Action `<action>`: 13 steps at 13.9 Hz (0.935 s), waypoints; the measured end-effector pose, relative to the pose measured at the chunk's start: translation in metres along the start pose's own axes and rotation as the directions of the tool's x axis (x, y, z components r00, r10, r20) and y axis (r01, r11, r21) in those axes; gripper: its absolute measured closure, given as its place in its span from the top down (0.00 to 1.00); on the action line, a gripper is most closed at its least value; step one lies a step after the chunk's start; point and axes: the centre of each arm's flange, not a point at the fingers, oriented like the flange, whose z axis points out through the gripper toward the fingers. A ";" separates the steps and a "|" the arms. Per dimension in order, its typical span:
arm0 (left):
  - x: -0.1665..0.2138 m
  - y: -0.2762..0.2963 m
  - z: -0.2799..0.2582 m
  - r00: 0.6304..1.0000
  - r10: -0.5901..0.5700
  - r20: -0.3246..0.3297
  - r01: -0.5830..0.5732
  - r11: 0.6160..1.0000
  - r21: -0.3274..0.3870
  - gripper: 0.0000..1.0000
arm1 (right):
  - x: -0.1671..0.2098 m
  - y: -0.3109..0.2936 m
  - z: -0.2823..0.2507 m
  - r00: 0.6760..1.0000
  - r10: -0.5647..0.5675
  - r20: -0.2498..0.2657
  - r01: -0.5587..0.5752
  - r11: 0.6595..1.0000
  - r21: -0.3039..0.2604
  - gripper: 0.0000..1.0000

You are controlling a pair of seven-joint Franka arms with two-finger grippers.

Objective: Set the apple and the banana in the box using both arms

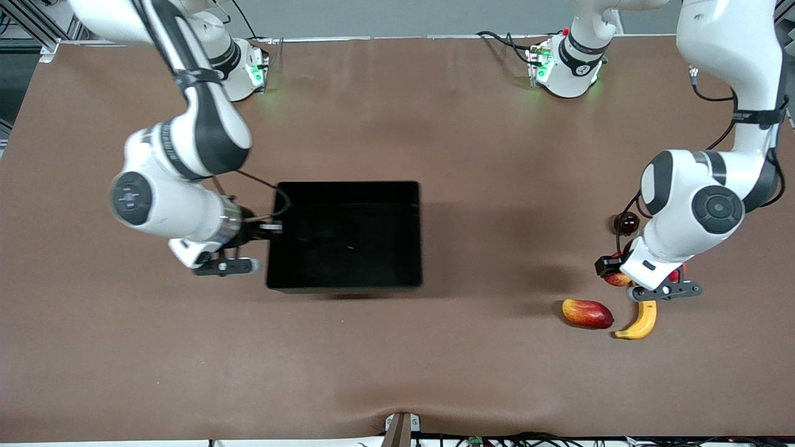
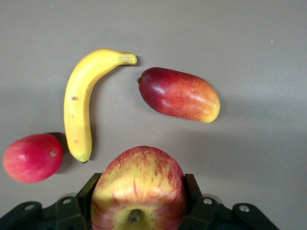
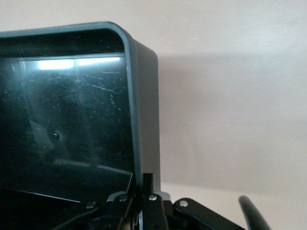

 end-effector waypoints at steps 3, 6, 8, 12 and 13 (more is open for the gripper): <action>0.002 0.001 -0.016 1.000 0.002 0.014 -0.002 1.000 0.004 0.73 | -0.011 -0.055 0.043 0.997 0.071 -0.037 -0.071 0.997 0.007 0.06; 0.001 0.003 -0.020 1.000 0.004 0.029 -0.004 1.000 0.007 0.73 | -0.026 -0.106 0.101 0.994 0.098 -0.038 -0.098 0.995 -0.010 0.06; 0.000 0.002 -0.023 0.999 0.004 0.032 -0.004 1.000 0.008 0.73 | -0.033 -0.136 0.134 0.993 0.117 -0.030 -0.118 0.993 -0.023 0.06; -0.001 0.002 -0.023 0.999 0.002 0.044 -0.003 1.000 0.011 0.73 | -0.032 -0.155 0.165 0.991 0.132 -0.036 -0.133 0.991 -0.030 0.06; -0.001 0.002 -0.024 0.999 0.002 0.043 -0.003 1.000 0.010 0.73 | -0.030 -0.153 0.170 0.989 0.139 -0.041 -0.141 0.990 -0.029 0.06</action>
